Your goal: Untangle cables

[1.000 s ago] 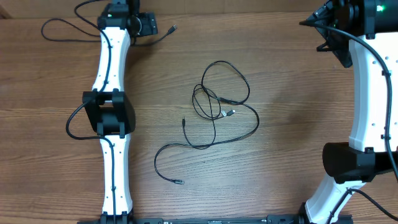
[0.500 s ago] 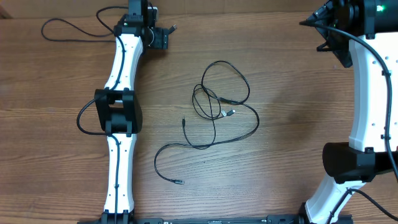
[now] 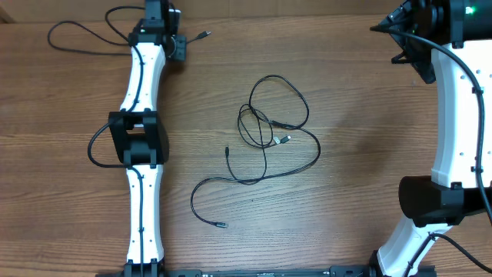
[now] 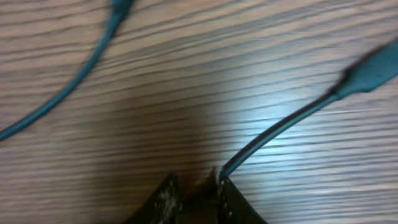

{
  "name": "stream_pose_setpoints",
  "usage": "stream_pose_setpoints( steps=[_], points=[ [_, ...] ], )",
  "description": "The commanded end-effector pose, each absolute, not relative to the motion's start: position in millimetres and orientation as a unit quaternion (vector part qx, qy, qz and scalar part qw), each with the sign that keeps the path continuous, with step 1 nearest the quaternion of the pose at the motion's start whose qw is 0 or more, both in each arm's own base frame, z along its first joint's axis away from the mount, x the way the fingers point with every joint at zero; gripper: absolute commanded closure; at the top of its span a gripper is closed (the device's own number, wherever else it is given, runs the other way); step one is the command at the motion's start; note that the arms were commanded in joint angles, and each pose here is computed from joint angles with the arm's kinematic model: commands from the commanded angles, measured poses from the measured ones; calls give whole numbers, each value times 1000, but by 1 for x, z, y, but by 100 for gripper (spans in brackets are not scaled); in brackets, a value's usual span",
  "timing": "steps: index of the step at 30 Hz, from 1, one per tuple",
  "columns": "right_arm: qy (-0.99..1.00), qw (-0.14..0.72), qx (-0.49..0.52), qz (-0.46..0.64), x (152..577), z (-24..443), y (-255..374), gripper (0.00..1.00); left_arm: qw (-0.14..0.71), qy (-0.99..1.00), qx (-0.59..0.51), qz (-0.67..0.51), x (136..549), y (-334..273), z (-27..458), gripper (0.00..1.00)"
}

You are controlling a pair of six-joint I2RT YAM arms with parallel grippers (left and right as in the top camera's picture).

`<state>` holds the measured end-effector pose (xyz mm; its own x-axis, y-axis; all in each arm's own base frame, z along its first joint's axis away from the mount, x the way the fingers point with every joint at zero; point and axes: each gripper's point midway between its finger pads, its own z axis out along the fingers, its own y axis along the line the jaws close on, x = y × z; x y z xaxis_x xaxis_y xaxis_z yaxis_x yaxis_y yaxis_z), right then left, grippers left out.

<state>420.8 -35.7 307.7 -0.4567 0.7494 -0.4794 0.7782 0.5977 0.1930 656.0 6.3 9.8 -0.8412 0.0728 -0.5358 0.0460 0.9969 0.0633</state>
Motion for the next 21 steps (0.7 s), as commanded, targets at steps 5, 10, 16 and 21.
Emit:
stream_pose_setpoints(
  steps=[5,10,16,21],
  points=[
    [850,275,448,-32,421,312,-39,0,256,962,-62,72,641,86,1,69],
    [850,275,448,-32,421,312,-39,0,318,941,-113,26,651,75,81,53],
    [850,275,448,-32,421,312,-39,0,340,923,-68,-167,640,-5,164,0],
    [850,275,448,-32,421,312,-39,0,264,906,-11,-329,601,-73,180,0]
  ],
)
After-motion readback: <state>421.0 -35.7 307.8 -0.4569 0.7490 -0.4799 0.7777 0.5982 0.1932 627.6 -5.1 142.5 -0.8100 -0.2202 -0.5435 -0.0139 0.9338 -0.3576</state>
